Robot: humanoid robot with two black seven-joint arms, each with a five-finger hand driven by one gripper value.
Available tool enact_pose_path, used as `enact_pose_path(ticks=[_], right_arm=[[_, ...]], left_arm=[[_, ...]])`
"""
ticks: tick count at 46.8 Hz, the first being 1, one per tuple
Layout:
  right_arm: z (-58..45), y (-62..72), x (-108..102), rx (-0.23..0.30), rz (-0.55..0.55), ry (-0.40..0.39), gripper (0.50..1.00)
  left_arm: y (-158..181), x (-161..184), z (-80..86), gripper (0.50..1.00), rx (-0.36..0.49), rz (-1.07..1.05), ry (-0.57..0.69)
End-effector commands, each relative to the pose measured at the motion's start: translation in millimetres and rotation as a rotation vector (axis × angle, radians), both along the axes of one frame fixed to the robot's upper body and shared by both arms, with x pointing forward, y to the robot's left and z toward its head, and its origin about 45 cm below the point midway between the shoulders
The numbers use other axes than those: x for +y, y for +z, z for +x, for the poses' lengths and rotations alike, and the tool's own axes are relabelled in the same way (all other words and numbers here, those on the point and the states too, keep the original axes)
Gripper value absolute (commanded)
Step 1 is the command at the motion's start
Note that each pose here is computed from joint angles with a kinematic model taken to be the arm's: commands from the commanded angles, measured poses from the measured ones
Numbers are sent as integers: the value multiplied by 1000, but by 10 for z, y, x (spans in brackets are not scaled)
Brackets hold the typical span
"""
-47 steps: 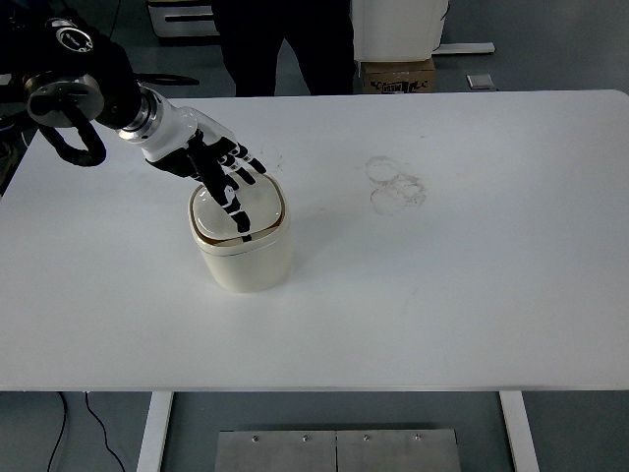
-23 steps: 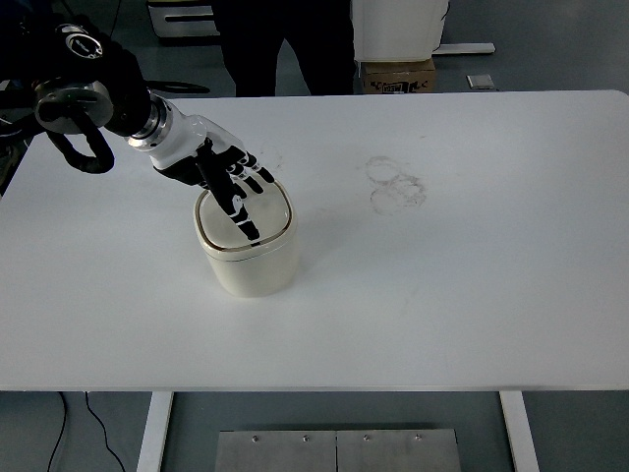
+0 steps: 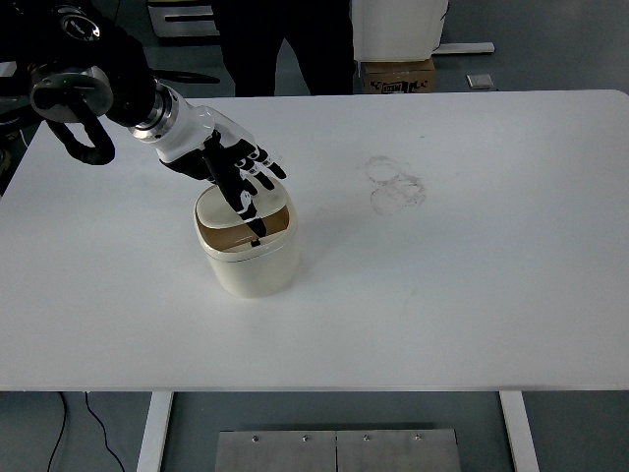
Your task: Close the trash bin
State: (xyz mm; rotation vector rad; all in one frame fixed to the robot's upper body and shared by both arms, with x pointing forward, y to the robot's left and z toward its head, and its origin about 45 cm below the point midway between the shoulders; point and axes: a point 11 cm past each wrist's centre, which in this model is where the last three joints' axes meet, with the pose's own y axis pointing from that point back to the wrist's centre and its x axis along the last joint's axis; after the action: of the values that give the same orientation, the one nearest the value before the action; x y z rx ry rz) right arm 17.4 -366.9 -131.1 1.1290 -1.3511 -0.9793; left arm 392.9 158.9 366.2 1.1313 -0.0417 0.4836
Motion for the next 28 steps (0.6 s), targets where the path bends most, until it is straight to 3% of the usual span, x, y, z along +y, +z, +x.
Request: enact_pose_path(ticks=[1, 28], right_arm=[[0, 0, 0, 0, 0, 0, 991], [0, 0, 0, 0, 0, 0, 989]], left_arm=[[-15, 1, -6, 1000, 4, 1, -1], [-112, 16, -33, 1000, 28, 3, 4]])
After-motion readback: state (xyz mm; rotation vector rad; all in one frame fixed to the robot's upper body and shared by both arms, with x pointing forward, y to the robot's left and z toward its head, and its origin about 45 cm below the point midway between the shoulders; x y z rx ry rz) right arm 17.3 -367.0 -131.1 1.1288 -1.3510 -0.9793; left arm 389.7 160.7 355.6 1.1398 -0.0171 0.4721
